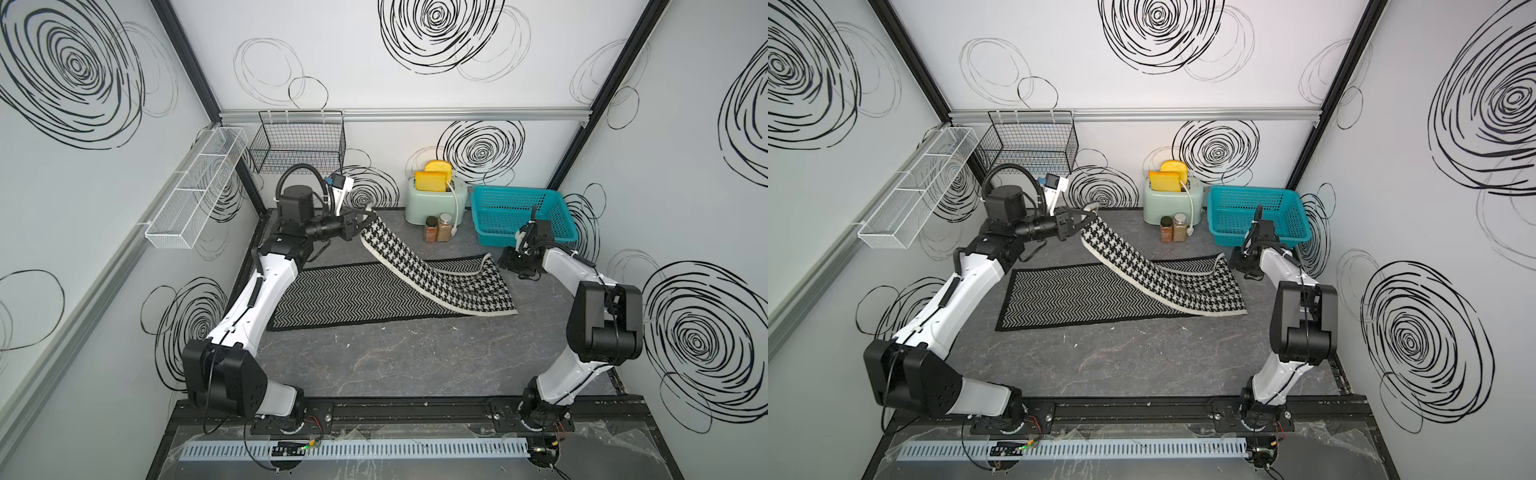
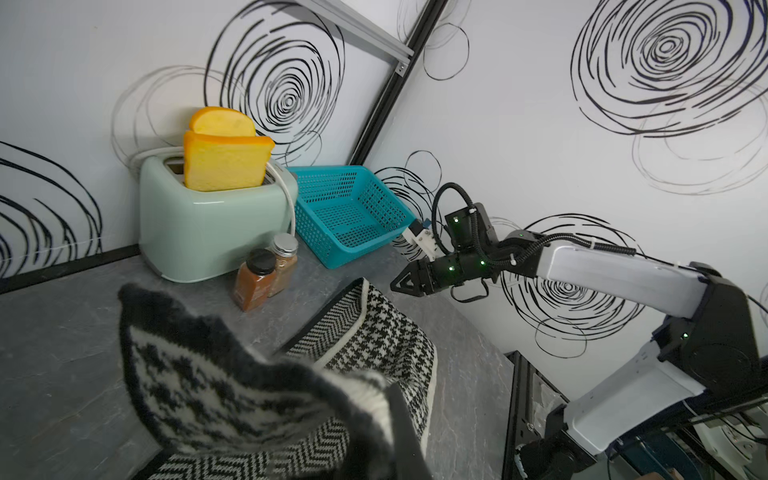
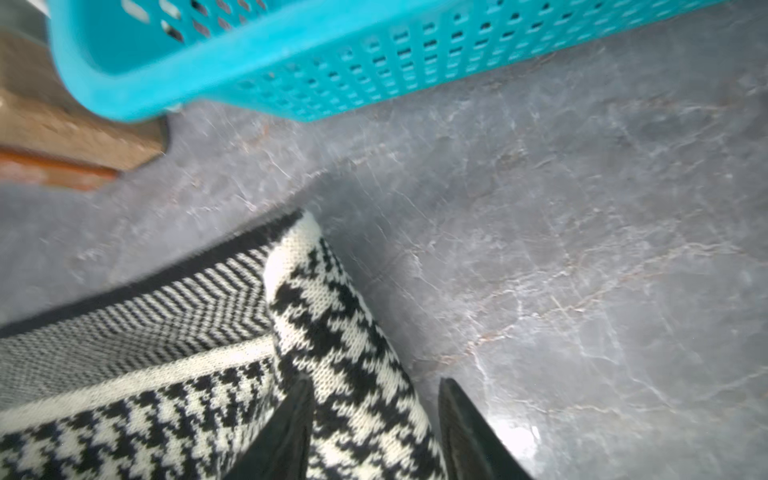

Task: Roll up the scarf and place it into the basket
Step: Flatten out the scarf at the center of the board.

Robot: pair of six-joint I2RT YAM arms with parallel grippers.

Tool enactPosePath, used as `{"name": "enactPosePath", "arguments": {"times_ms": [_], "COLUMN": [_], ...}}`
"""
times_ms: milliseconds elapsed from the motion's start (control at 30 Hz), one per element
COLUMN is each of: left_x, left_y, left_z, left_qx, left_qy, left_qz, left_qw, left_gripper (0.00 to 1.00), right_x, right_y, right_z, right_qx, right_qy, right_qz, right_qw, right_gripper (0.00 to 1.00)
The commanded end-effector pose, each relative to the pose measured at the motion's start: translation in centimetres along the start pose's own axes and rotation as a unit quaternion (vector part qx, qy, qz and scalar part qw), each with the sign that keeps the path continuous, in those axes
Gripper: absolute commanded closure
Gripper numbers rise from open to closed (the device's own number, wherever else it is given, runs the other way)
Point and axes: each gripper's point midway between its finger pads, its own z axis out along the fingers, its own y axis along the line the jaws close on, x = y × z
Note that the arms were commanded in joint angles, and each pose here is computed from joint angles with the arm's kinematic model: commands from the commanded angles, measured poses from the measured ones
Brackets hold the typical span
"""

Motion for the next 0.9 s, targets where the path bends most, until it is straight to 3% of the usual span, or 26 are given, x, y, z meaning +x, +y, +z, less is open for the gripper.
{"name": "enactPosePath", "arguments": {"times_ms": [0, 167, 267, 600, 867], "left_x": [-4.0, -6.9, -7.1, -1.1, 2.4], "left_y": [-2.6, -4.3, -3.9, 0.5, 6.3], "left_z": [-0.9, -1.5, -2.0, -3.6, -5.5], "left_qx": [0.049, 0.075, 0.064, -0.027, -0.16], "left_qy": [-0.045, -0.064, -0.071, -0.027, 0.017], "left_qz": [0.066, 0.095, 0.082, 0.02, -0.026], "left_qw": [0.996, 0.991, 0.992, 0.999, 0.987], "left_gripper": [1.0, 1.0, 1.0, 1.0, 1.0], "right_x": [1.1, 3.8, 5.4, 6.4, 8.0], "right_y": [1.6, 4.2, 3.9, 4.7, 3.9], "right_z": [0.0, 0.2, 1.2, 2.4, 2.8], "right_qx": [-0.02, -0.059, -0.06, -0.051, -0.039], "right_qy": [0.018, 0.032, 0.049, 0.059, 0.064], "right_qz": [0.004, 0.005, 0.013, -0.007, -0.014], "right_qw": [1.0, 0.998, 0.997, 0.997, 0.997], "right_gripper": [0.48, 0.49, 0.49, 0.49, 0.49]}}
